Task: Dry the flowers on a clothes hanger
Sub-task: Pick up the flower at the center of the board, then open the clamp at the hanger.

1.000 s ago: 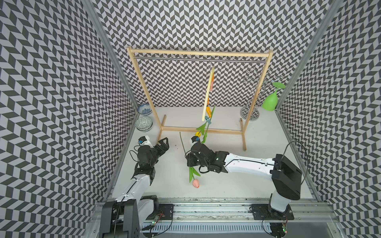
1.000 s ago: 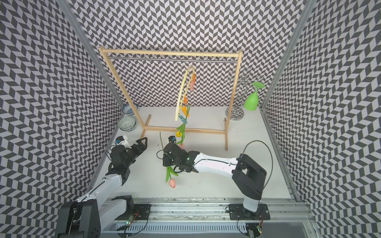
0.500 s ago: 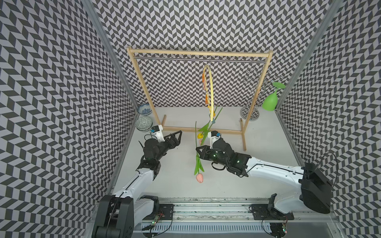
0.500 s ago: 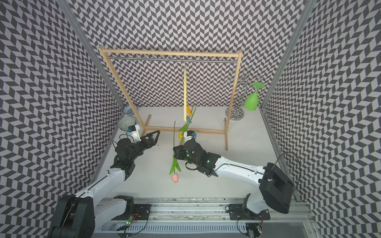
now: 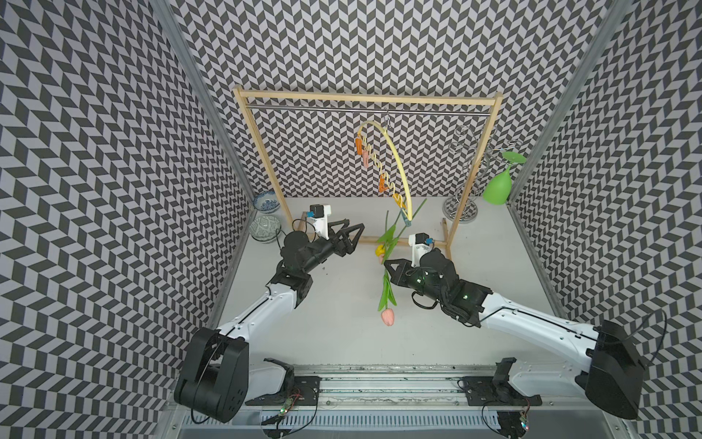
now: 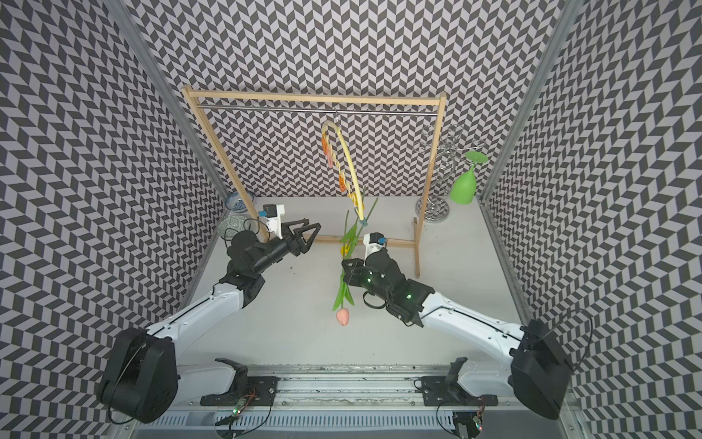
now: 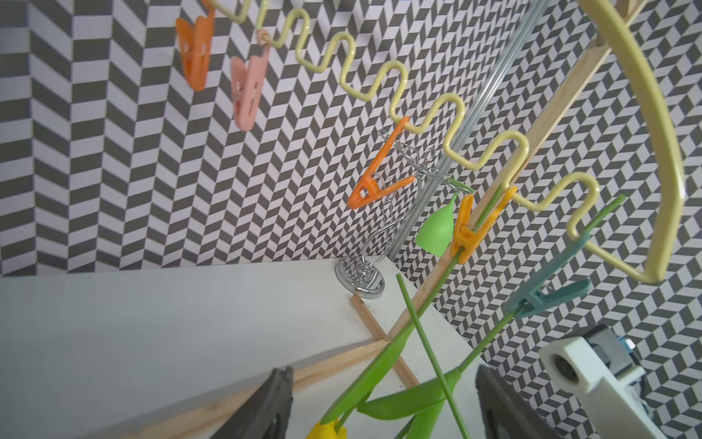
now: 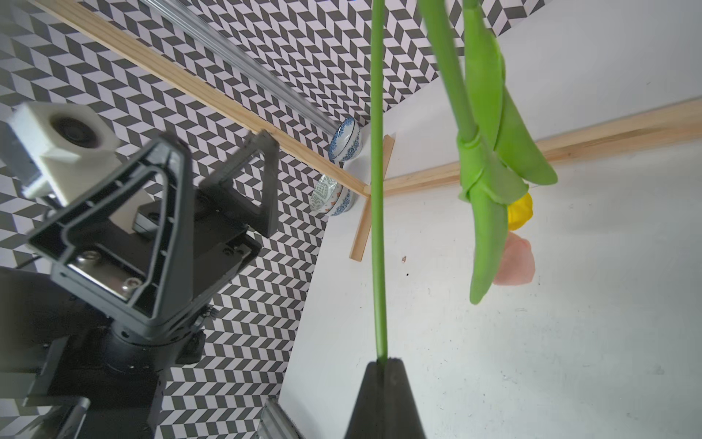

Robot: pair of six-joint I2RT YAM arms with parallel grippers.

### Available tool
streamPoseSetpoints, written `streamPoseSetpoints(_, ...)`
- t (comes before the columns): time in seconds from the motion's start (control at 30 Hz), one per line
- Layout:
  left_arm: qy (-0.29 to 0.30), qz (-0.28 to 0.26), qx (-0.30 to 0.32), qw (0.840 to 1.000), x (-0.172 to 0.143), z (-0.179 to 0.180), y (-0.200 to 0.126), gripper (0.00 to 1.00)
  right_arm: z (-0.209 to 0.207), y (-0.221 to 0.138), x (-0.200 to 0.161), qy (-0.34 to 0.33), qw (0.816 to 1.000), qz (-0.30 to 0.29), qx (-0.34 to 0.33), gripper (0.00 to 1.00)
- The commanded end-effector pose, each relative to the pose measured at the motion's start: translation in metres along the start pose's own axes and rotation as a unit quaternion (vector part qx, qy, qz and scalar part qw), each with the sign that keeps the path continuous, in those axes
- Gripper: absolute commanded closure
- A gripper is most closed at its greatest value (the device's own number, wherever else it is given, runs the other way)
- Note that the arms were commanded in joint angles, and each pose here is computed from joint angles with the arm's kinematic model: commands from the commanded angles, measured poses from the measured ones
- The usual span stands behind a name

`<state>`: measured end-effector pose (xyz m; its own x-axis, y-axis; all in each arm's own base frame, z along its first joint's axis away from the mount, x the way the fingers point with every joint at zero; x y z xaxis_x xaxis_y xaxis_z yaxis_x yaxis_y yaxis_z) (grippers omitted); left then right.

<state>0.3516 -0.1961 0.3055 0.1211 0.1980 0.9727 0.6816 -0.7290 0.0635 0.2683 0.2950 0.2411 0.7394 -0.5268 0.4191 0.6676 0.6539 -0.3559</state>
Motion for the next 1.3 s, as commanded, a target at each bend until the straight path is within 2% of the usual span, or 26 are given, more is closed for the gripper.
streamPoseSetpoints(0.0, 0.06, -0.026, 0.01, 0.998, 0.015, -0.004, 0.01, 0.22, 0.005, -0.009, 0.013, -0.018, 1.0, -0.021, 0.011, 1.0)
streamPoseSetpoints(0.1, 0.095, -0.033, 0.011, 0.995, 0.021, -0.01, 0.019, 0.22, 0.0, -0.013, 0.021, -0.022, 0.999, -0.028, 0.001, 1.0)
streamPoseSetpoints(0.37, 0.134, -0.03, -0.012, 0.99, 0.03, -0.026, 0.047, 0.21, -0.007, -0.026, 0.043, -0.042, 0.998, -0.048, -0.007, 1.0)
streamPoseSetpoints(0.53, 0.152, -0.043, -0.008, 0.987, 0.032, -0.021, 0.058, 0.23, 0.005, -0.015, 0.041, -0.083, 0.996, -0.023, 0.014, 1.0)
streamPoseSetpoints(0.63, 0.169, -0.043, -0.007, 0.985, 0.038, -0.019, 0.068, 0.23, 0.008, -0.007, 0.043, -0.083, 0.996, -0.026, 0.013, 1.0)
streamPoseSetpoints(0.8, 0.206, -0.038, 0.011, 0.978, 0.047, -0.011, 0.078, 0.22, 0.02, 0.003, 0.054, -0.07, 0.996, -0.05, 0.031, 1.0)
streamPoseSetpoints(0.97, 0.241, -0.038, 0.026, 0.969, 0.053, -0.004, 0.088, 0.21, 0.022, 0.014, 0.068, -0.061, 0.994, -0.085, 0.015, 1.0)
streamPoseSetpoints(1.1, 0.239, -0.033, 0.051, 0.969, 0.053, 0.01, 0.101, 0.24, 0.02, 0.017, 0.079, -0.06, 0.992, -0.108, -0.015, 1.0)
streamPoseSetpoints(1.27, 0.237, -0.027, 0.062, 0.969, 0.045, 0.017, 0.118, 0.28, 0.023, 0.012, 0.087, -0.073, 0.989, -0.129, -0.017, 1.0)
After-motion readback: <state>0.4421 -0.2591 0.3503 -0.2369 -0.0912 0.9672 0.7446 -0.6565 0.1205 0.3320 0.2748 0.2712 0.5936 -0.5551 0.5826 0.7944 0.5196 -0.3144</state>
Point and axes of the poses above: each gripper's point midway between its finger pads, its own y axis out along the fingers, its own z axis along the line the jaws close on, x = y × z, the point moved 2 cm from there along -y, back along the fingers, and after that the axes turned 13 degrees about y, right-handed, at the moved point
